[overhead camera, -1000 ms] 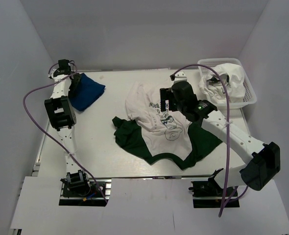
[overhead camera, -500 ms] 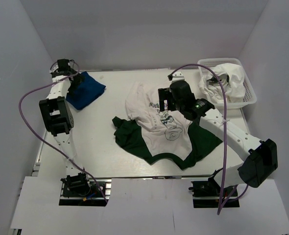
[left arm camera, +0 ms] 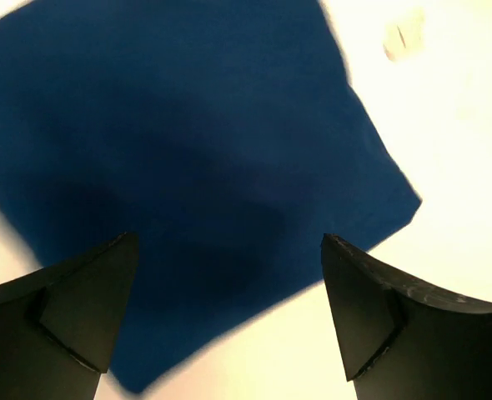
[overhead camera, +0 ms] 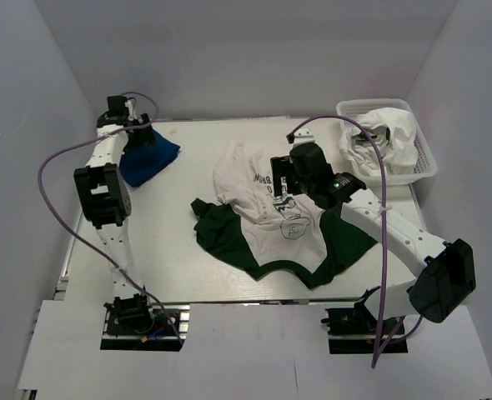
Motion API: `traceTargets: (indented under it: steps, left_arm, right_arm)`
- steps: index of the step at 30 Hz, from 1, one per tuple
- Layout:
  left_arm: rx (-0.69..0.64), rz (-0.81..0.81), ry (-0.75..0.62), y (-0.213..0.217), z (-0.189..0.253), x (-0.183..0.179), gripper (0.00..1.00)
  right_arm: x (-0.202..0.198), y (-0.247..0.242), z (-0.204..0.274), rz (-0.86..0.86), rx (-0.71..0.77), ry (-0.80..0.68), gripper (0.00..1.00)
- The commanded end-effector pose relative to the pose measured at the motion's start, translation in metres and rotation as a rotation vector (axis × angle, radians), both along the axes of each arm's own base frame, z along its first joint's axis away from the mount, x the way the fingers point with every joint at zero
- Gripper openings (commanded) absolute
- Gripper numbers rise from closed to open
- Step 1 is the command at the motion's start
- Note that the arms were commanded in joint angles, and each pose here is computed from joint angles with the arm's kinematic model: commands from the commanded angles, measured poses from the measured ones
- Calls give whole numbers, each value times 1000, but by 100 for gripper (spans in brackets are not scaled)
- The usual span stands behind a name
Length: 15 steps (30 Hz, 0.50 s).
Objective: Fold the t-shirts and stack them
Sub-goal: Flatten out the tshirt
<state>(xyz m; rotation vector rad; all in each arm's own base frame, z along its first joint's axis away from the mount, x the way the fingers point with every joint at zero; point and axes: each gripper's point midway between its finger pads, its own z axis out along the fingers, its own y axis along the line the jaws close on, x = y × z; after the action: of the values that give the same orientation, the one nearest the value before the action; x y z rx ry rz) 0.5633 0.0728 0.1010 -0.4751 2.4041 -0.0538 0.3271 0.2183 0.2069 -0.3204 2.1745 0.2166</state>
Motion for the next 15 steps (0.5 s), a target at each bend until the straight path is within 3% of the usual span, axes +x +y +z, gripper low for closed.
traceTargets:
  steps: [1, 6, 15]
  left_arm:
    - [156, -435, -21, -48, 13, 10, 100]
    - [194, -538, -59, -57, 10, 17, 100]
    - [314, -534, 135, -27, -52, 18, 100]
  right_arm:
    - [1, -10, 11, -31, -14, -39, 90]
    - [1, -6, 5, -2, -26, -12, 90]
    - [2, -5, -8, 16, -73, 40, 90]
